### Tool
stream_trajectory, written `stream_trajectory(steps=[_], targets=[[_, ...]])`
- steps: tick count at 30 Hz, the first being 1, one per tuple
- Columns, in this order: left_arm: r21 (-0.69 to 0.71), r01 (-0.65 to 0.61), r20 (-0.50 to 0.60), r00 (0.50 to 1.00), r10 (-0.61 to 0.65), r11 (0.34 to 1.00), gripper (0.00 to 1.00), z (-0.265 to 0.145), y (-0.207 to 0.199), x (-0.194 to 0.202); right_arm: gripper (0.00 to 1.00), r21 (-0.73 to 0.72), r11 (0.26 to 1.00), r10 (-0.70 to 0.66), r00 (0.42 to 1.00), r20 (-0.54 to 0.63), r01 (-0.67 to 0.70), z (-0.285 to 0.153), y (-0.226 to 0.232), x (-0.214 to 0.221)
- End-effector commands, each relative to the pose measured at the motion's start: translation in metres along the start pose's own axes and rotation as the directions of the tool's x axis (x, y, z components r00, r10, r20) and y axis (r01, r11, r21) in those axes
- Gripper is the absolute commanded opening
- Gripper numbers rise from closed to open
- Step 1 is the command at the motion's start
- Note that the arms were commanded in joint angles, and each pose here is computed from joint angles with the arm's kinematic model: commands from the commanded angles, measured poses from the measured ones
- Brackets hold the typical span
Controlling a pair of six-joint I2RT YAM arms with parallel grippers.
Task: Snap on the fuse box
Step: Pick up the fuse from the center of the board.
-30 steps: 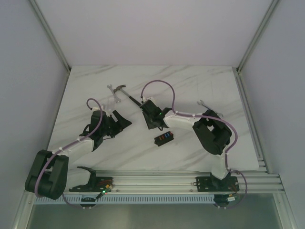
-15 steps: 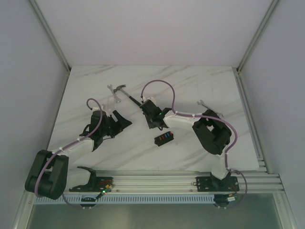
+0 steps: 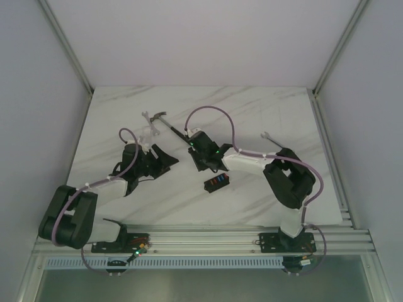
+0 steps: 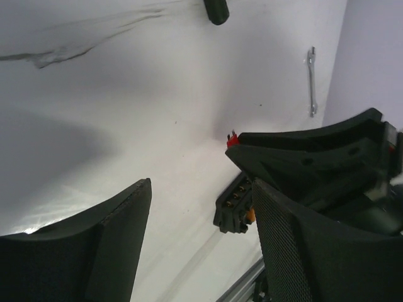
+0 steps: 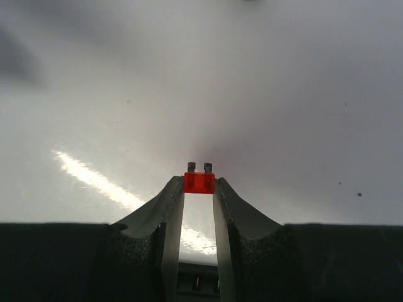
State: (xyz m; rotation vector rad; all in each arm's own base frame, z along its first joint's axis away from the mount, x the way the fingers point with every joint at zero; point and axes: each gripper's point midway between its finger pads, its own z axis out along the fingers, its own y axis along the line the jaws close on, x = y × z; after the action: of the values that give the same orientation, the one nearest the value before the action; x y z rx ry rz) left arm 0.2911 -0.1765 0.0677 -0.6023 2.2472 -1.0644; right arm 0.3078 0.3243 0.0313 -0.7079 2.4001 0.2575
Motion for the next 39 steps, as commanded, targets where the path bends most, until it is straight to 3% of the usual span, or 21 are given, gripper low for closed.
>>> stream_trajectory(steps=[1, 8, 21, 39], targets=[[0.132, 0.007, -0.011, 1.0, -0.005, 0.991, 0.72, 0.008, -0.034, -0.008, 0.26, -0.119, 0.991, -0.05, 0.991, 0.124, 0.065, -0.021, 0.019, -0.03], [0.174, 0.034, -0.066, 0.998, -0.023, 0.984, 0.61, 0.026, -0.043, 0.003, 0.27, -0.222, 0.97, -0.056, 0.979, 0.196, 0.099, -0.036, 0.035, -0.037], [0.184, 0.083, -0.065, 0.995, -0.072, 0.98, 0.44, 0.038, -0.048, 0.006, 0.28, -0.302, 0.948, -0.027, 0.968, 0.248, 0.104, -0.044, 0.049, -0.045], [0.167, 0.124, -0.086, 0.99, -0.11, 0.978, 0.33, 0.044, -0.043, 0.016, 0.28, -0.338, 0.937, 0.013, 0.961, 0.276, 0.084, -0.047, 0.056, -0.052]])
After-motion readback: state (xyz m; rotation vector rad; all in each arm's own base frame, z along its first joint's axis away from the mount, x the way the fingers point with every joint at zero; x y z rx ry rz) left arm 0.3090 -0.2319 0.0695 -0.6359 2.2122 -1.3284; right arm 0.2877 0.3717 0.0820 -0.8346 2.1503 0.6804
